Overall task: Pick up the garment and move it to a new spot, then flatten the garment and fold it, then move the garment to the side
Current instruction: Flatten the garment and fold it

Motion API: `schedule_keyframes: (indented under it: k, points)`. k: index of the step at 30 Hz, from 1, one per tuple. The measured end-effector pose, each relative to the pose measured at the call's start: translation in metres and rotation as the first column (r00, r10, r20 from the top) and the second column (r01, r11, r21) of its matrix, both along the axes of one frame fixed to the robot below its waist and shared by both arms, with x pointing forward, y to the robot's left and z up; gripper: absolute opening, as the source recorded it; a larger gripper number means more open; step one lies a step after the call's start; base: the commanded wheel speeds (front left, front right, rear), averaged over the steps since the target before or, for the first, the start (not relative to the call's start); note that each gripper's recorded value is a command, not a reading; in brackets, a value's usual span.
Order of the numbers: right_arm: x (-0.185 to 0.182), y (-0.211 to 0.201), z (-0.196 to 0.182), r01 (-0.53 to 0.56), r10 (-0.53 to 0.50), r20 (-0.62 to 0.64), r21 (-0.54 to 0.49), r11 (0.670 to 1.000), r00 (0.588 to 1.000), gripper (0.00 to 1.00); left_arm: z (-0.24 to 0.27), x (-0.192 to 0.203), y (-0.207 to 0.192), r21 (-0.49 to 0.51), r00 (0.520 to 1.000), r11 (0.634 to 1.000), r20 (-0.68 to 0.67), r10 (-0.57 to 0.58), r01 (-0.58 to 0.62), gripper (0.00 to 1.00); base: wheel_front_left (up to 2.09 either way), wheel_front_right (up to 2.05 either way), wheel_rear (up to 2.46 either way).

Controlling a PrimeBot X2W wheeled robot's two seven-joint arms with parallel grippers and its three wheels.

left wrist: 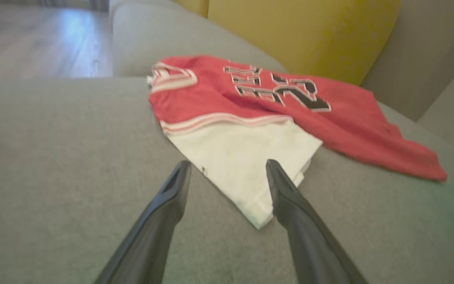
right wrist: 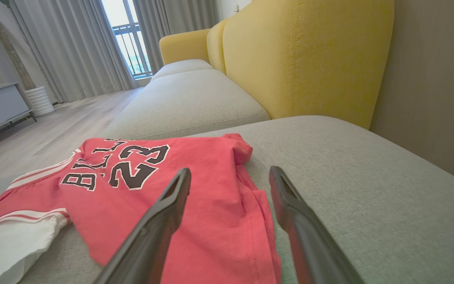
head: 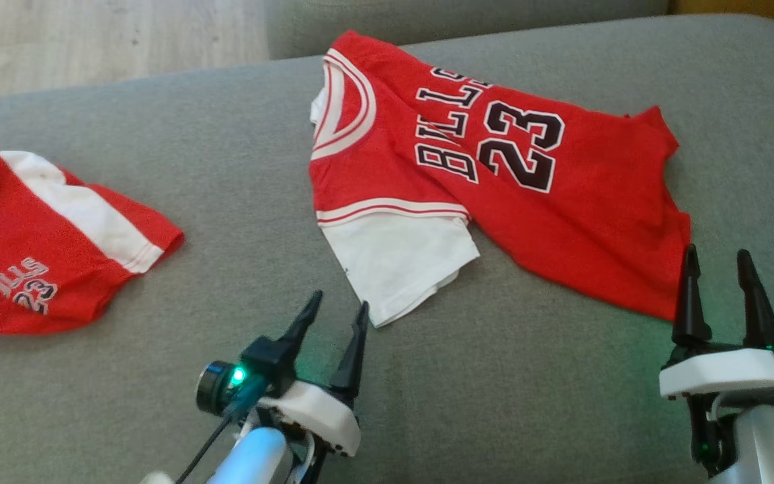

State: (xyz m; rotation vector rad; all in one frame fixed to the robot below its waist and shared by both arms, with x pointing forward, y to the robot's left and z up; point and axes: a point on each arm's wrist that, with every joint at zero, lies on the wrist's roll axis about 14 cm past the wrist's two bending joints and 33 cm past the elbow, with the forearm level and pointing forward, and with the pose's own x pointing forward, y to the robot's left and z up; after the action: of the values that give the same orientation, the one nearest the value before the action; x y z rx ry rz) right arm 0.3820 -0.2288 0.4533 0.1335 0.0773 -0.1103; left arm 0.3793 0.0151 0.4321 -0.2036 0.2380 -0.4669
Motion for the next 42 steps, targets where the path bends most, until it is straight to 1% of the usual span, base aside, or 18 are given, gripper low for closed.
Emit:
schedule_keyframes:
  k: [3,8,10,15,20,21,22,23,24,25,28,32,35,36,37,40,42]
  points:
    - [0.0,-0.004,-0.003,0.011,-0.011,-0.008,0.002,1.0,1.0,1.0,-0.028,-0.005,-0.015,0.051,0.99,0.996,-0.12,-0.071,0.077,1.0,0.0,0.0,0.0]
    - [0.003,-0.013,-0.003,0.036,-0.036,-0.008,-0.004,0.999,0.999,1.0,-0.056,-0.005,-0.025,0.066,0.961,0.992,-0.261,-0.087,0.107,1.0,0.0,0.0,0.0]
    - [0.001,-0.016,-0.006,0.047,-0.047,-0.018,-0.005,0.999,0.999,1.0,-0.058,-0.002,-0.03,0.069,0.959,0.99,-0.266,-0.101,0.124,1.0,0.0,0.0,0.0]
    - [-0.004,-0.023,-0.011,0.064,-0.065,-0.039,-0.024,0.998,0.997,1.0,-0.056,0.003,-0.041,0.018,0.95,0.991,-0.286,-0.125,0.135,1.0,0.0,0.0,0.0]
    - [-0.005,-0.027,-0.011,0.073,-0.074,-0.04,-0.03,0.997,0.996,1.0,-0.057,0.002,-0.051,0.01,0.942,0.986,-0.297,-0.157,0.168,1.0,0.0,0.0,0.0]
    - [-0.004,-0.027,-0.01,0.075,-0.076,-0.038,-0.031,0.997,0.996,1.0,-0.056,0.002,-0.053,0.008,0.94,0.984,-0.297,-0.166,0.176,0.91,0.0,0.0,0.0]
    - [-0.003,-0.028,-0.008,0.077,-0.078,-0.034,-0.032,0.997,0.996,1.0,-0.056,0.002,-0.056,0.005,0.938,0.982,-0.297,-0.177,0.187,0.47,0.0,0.0,0.0]
    - [-0.003,-0.029,-0.007,0.079,-0.08,-0.03,-0.032,0.996,0.996,1.0,-0.056,0.0,-0.058,0.002,0.936,0.98,-0.298,-0.189,0.199,0.47,0.0,0.0,0.0]
    - [-0.003,-0.029,-0.007,0.081,-0.082,-0.029,-0.032,0.996,0.996,1.0,-0.056,0.0,-0.06,-0.001,0.933,0.978,-0.3,-0.198,0.207,0.18,0.0,0.0,0.0]
    - [-0.003,-0.03,-0.007,0.083,-0.084,-0.029,-0.032,0.996,0.996,1.0,-0.055,-0.001,-0.061,-0.007,0.934,0.978,-0.296,-0.202,0.209,0.0,0.0,0.0,0.0]
    - [-0.004,-0.032,-0.008,0.088,-0.09,-0.033,-0.035,0.995,0.995,1.0,-0.05,0.0,-0.06,-0.03,0.944,0.981,-0.268,-0.193,0.192,0.0,0.0,0.0,0.0]
    - [-0.005,-0.032,-0.008,0.086,-0.088,-0.036,-0.038,0.996,0.995,1.0,-0.037,0.01,-0.053,-0.046,0.972,0.991,-0.194,-0.135,0.128,0.0,0.0,0.0,0.0]
    - [-0.007,-0.034,-0.012,0.093,-0.095,-0.05,-0.041,0.995,0.994,1.0,-0.022,0.022,-0.042,-0.065,0.987,0.996,-0.146,-0.069,0.06,0.0,0.0,0.0,0.0]
    - [-0.01,-0.036,-0.018,0.099,-0.102,-0.07,-0.044,0.994,0.992,1.0,-0.004,0.034,-0.032,-0.103,0.995,0.995,-0.103,-0.019,0.008,0.0,0.0,0.0,0.0]
    - [-0.011,-0.037,-0.022,0.101,-0.105,-0.085,-0.044,0.994,0.991,1.0,0.008,0.041,-0.026,-0.116,0.998,0.993,-0.066,0.011,-0.019,0.0,0.0,0.0,0.0]
    - [-0.016,-0.039,-0.035,0.115,-0.118,-0.137,-0.029,0.993,0.983,1.0,0.038,0.052,-0.007,-0.142,0.996,0.987,0.034,0.08,-0.074,0.0,0.0,0.0,0.0]
    - [-0.021,-0.04,-0.045,0.124,-0.124,-0.18,-0.011,0.992,0.976,1.0,0.045,0.05,0.006,-0.152,0.991,0.982,0.062,0.122,-0.111,0.0,0.0,0.0,0.0]
